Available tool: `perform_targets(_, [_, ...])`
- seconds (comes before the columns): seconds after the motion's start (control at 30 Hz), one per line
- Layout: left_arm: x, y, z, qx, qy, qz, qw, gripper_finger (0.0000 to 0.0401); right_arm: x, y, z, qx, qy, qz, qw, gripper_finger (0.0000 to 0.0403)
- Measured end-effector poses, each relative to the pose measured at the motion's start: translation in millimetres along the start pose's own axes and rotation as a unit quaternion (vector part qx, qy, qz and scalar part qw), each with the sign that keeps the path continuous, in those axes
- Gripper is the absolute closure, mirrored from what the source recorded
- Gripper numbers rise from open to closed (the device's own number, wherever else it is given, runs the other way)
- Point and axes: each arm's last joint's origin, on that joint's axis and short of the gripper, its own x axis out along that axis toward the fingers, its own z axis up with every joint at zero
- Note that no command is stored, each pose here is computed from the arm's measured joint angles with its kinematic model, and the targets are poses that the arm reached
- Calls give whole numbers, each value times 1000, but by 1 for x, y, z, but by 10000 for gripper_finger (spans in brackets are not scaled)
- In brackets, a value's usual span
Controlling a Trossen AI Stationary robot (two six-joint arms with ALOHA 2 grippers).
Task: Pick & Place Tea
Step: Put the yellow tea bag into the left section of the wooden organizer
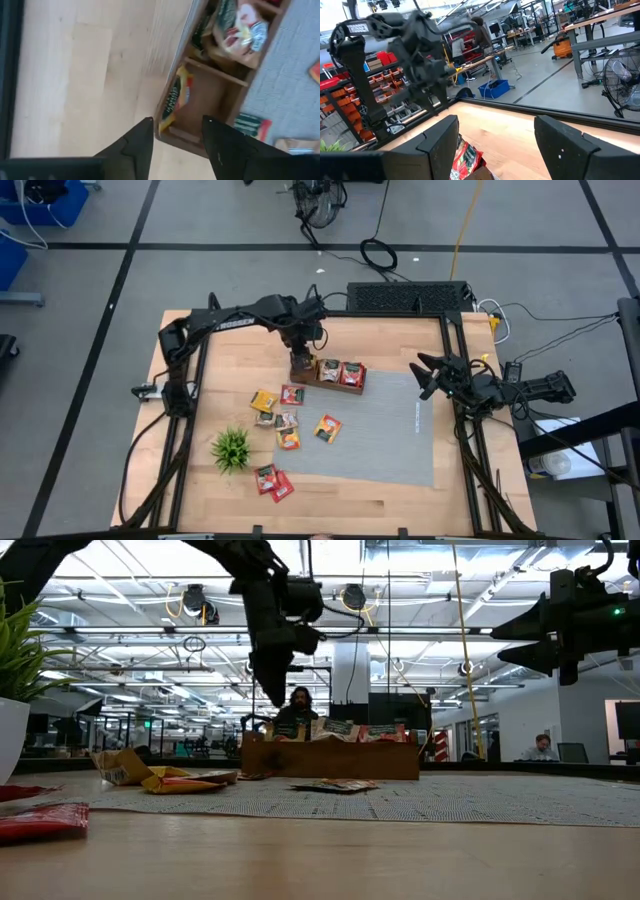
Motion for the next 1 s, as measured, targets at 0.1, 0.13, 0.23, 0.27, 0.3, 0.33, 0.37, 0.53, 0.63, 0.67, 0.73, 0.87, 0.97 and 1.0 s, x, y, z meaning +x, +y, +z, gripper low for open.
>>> perform_targets(0.1, [-17, -11, -1, -9, -20, 2, 1000, 225, 0, 0, 0, 0, 0, 0, 1000, 161])
perform_targets(0.13, [-26, -13, -2, -17, -32, 2, 999, 225, 0, 0, 0, 0, 0, 0, 1000, 161])
perform_targets(0.23, [-53, -17, -8, -49, -66, 8, 997, 224, 0, 0, 0, 0, 0, 0, 1000, 161])
perform_targets(0.27, [-61, -19, -10, -58, -76, 10, 995, 224, 0, 0, 0, 0, 0, 0, 1000, 161])
perform_targets(0.3, [-69, -22, -12, -67, -87, 10, 994, 224, 0, 0, 0, 0, 0, 0, 1000, 160])
perform_targets(0.33, [-79, -25, -15, -76, -99, 8, 992, 224, 0, 0, 0, 0, 0, 0, 1000, 160])
perform_targets(0.37, [-87, -29, -18, -84, -106, 4, 991, 224, 0, 0, 0, 0, 0, 0, 1000, 161])
perform_targets(0.53, [-121, -44, -35, -119, -136, -5, 984, 224, 0, 0, 0, 0, 0, 0, 1000, 161])
perform_targets(0.63, [-135, -54, -43, -132, -147, -14, 980, 224, 0, 0, 0, 0, 0, 0, 1000, 161])
perform_targets(0.67, [-139, -57, -46, -137, -150, -17, 979, 224, 0, 0, 0, 0, 0, 0, 1000, 161])
perform_targets(0.73, [-145, -62, -51, -145, -150, -18, 978, 224, 0, 0, 0, 0, 0, 0, 1000, 161])
perform_targets(0.87, [-150, -67, -57, -159, -144, 1, 977, 224, 0, 0, 0, 0, 0, 0, 1000, 160])
perform_targets(0.97, [-149, -78, -57, -141, -141, -2, 980, 224, 0, 0, 0, 0, 0, 0, 1000, 160])
perform_targets(1.0, [-148, -83, -56, -133, -139, -5, 981, 224, 0, 0, 0, 0, 0, 0, 1000, 160])
